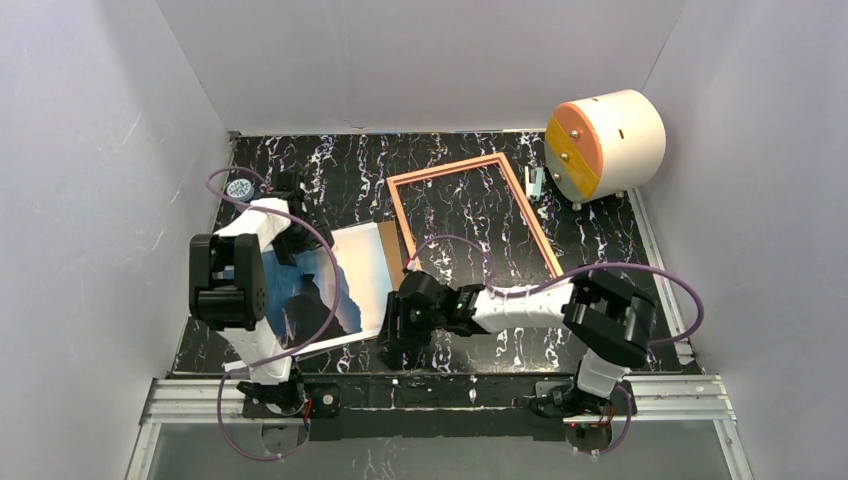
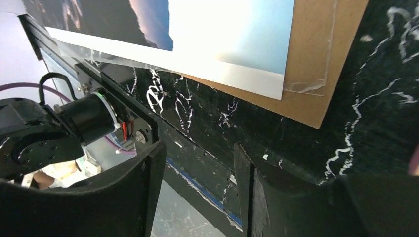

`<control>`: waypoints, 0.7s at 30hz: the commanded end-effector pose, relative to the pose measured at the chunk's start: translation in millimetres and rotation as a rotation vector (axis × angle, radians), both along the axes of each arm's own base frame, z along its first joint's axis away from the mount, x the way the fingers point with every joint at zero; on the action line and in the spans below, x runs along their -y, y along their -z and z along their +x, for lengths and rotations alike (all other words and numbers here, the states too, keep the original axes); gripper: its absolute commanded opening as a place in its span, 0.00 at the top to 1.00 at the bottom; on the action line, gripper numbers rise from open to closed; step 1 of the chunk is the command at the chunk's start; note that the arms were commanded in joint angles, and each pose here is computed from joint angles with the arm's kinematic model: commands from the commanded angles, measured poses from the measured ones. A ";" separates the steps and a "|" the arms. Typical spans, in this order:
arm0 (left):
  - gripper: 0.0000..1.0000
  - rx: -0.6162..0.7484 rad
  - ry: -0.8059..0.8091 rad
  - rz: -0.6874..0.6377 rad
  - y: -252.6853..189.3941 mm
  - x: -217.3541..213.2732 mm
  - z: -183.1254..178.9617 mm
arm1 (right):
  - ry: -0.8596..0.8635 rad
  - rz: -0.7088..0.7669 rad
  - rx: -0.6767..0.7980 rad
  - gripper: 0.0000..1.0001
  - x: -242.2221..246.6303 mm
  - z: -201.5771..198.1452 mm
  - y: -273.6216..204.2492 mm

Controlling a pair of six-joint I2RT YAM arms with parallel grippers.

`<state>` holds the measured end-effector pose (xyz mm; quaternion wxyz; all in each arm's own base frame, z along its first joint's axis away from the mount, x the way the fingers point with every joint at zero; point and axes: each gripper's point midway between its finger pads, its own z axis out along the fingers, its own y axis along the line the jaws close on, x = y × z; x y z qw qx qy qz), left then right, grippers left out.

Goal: Put the photo into the frame

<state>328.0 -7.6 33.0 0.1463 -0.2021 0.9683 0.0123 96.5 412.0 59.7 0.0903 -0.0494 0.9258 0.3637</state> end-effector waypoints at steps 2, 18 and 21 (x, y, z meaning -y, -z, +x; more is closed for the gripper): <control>0.15 0.058 0.085 -0.054 -19.0 6.6 41.9 | 0.052 0.012 -0.079 0.37 -19.2 -5.5 11.5; 0.09 0.158 0.056 0.024 -42.6 -27.5 97.4 | 0.175 -0.040 0.083 0.36 -4.2 131.0 49.7; 0.09 0.143 0.019 0.055 -42.4 -34.5 90.7 | 0.130 0.005 0.129 0.36 -19.2 157.4 49.3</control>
